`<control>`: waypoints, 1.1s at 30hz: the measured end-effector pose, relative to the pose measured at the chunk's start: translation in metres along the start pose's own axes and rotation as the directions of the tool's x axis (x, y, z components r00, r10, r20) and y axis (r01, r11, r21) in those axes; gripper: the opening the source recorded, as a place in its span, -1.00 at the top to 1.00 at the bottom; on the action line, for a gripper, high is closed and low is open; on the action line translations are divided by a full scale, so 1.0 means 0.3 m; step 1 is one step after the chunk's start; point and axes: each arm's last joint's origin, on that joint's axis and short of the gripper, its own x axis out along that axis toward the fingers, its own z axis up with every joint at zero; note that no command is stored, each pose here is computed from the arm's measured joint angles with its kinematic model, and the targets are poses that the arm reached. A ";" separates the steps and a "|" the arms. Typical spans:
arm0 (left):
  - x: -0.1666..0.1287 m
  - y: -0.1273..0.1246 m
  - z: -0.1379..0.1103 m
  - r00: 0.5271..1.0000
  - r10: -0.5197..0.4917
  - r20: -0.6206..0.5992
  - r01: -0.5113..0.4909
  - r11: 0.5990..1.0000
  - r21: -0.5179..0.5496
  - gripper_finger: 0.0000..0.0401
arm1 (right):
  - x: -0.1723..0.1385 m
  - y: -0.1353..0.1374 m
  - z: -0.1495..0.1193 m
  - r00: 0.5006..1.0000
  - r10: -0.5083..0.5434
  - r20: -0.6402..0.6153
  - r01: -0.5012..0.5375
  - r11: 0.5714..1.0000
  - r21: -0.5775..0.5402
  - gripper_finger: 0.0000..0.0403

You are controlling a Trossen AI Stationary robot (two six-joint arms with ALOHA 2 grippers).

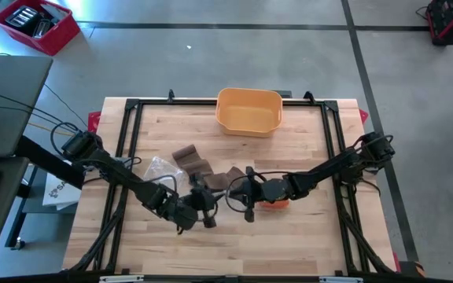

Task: Roll bandage
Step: Open the bottom transparent zip bag

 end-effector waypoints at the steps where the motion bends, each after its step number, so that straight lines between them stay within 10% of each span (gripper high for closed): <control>1: -0.009 0.014 0.010 1.000 -0.006 -0.003 0.006 1.000 -0.017 0.71 | 0.000 -0.001 0.001 1.000 -0.010 0.004 0.010 1.000 0.000 0.97; 22: -0.028 -0.002 -0.062 0.978 -0.101 -0.180 0.074 0.986 -0.150 0.12 | -0.021 0.055 -0.017 1.000 0.004 -0.013 -0.006 0.993 -0.114 1.00; 33: -0.020 -0.014 -0.081 0.968 -0.128 -0.215 0.104 0.987 -0.119 0.82 | -0.021 0.053 -0.018 1.000 -0.002 -0.017 0.000 0.993 -0.120 1.00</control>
